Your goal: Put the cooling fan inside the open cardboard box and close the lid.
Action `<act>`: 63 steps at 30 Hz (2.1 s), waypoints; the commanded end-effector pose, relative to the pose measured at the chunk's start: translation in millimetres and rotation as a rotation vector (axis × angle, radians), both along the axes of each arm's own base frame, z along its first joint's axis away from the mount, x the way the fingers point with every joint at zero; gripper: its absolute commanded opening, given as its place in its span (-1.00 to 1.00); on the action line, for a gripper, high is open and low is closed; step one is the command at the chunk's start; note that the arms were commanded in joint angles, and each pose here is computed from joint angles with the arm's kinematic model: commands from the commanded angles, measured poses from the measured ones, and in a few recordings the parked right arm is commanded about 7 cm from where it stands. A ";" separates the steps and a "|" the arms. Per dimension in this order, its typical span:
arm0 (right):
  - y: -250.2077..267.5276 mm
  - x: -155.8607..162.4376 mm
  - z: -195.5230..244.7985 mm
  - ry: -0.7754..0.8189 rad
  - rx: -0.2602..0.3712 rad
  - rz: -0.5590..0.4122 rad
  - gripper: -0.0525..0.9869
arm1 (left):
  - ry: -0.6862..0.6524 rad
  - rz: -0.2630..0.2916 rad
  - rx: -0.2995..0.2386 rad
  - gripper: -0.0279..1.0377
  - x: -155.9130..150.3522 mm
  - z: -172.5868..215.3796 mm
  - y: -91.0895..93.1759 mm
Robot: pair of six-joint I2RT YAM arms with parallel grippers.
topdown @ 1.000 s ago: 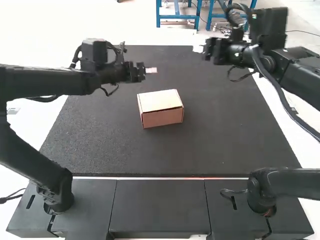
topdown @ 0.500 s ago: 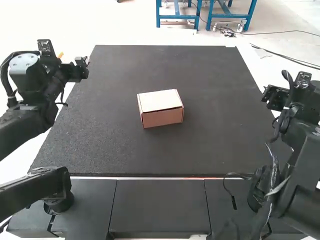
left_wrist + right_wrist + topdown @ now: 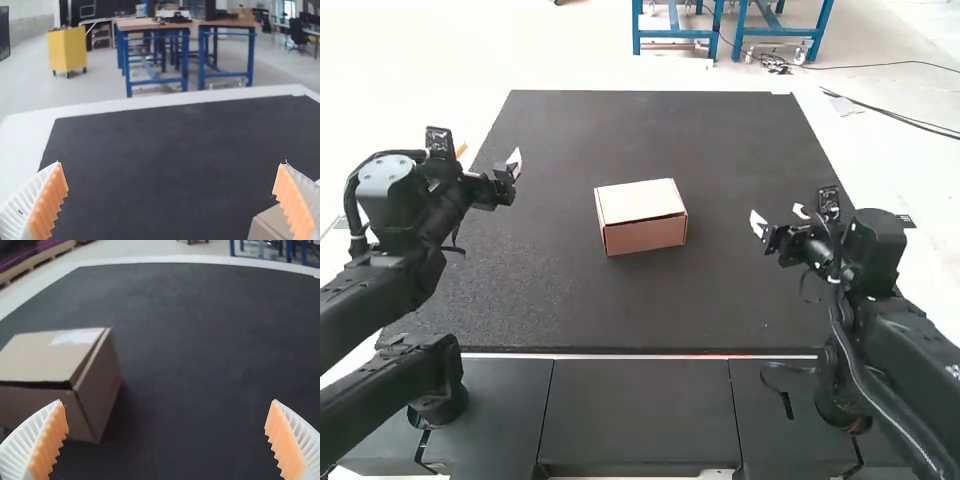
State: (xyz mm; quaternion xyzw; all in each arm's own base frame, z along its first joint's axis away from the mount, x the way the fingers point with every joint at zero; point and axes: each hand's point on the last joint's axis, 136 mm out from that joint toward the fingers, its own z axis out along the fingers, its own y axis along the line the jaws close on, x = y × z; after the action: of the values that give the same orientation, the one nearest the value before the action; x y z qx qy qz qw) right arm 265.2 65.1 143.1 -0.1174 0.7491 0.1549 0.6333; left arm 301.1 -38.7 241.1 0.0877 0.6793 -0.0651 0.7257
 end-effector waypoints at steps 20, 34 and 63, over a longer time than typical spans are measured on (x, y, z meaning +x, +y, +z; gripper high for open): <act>-27.7 -30.4 50.4 -0.307 -0.038 -0.052 0.85 | -0.262 -0.094 0.167 0.87 -73.7 -1.0 -18.7; -50.9 -36.0 86.1 -0.514 0.024 -0.181 0.85 | -0.440 -0.029 0.316 0.87 -84.1 29.9 -16.0; -64.8 -14.8 -10.2 -0.135 0.004 -0.487 0.85 | -0.013 0.069 -0.037 0.87 -57.0 -47.7 10.8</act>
State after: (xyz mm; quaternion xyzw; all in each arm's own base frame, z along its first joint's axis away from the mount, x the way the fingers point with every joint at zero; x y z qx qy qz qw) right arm 243.2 14.7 211.8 0.0520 0.6493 0.0657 0.7559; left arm 241.8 -40.8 197.9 0.0858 0.6682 -0.0659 0.7361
